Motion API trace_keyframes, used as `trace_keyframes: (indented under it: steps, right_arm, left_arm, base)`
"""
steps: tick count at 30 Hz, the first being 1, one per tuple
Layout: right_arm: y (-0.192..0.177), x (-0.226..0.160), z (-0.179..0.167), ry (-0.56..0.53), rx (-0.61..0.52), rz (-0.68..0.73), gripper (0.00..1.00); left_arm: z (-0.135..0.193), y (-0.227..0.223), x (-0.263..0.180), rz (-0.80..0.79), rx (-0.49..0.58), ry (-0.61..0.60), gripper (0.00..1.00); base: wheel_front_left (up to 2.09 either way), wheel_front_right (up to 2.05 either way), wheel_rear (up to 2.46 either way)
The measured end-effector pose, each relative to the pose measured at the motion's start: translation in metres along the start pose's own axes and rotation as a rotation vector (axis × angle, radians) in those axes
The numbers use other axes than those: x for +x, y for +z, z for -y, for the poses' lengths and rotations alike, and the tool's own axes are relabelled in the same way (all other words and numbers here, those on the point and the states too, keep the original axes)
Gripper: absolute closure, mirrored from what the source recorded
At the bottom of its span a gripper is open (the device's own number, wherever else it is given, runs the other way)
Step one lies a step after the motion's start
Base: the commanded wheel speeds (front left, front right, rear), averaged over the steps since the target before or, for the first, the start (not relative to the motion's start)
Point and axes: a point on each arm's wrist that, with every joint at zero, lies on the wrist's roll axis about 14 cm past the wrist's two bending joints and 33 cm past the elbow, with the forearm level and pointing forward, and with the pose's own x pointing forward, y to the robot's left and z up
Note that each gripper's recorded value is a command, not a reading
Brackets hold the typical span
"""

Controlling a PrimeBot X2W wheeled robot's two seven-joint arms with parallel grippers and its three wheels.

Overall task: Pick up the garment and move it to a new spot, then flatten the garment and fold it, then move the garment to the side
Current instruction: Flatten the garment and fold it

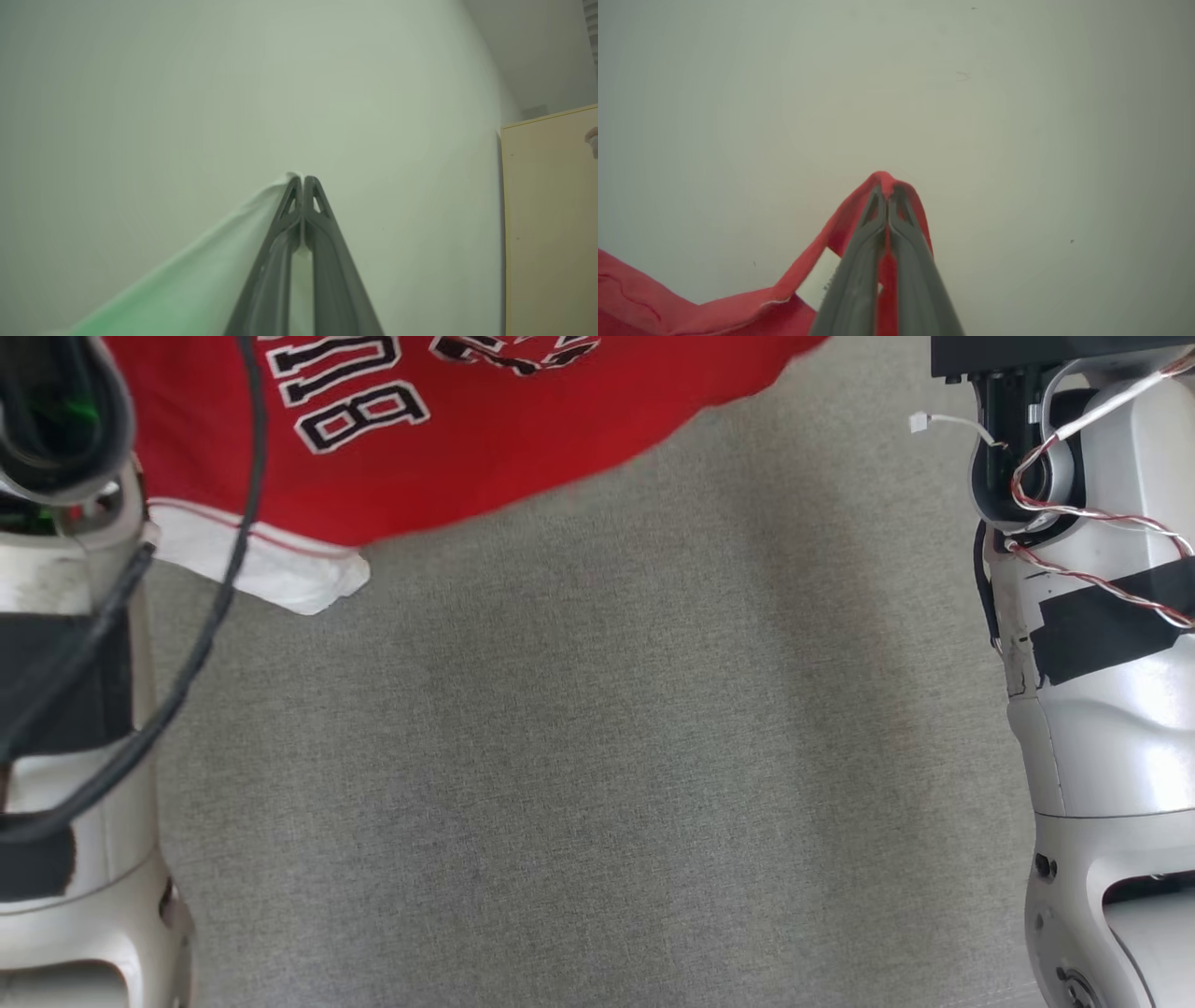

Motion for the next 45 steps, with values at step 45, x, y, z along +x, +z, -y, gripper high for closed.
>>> trace_keyframes:
  steps: [45]
  right_arm:
    - [-0.085, -0.182, 0.039, -0.220, 0.115, -0.390, 1.00]
  left_arm:
    - [-0.006, -0.021, -0.240, -0.370, -0.244, 0.442, 1.00]
  base:
    - [0.00, 0.00, 0.00]
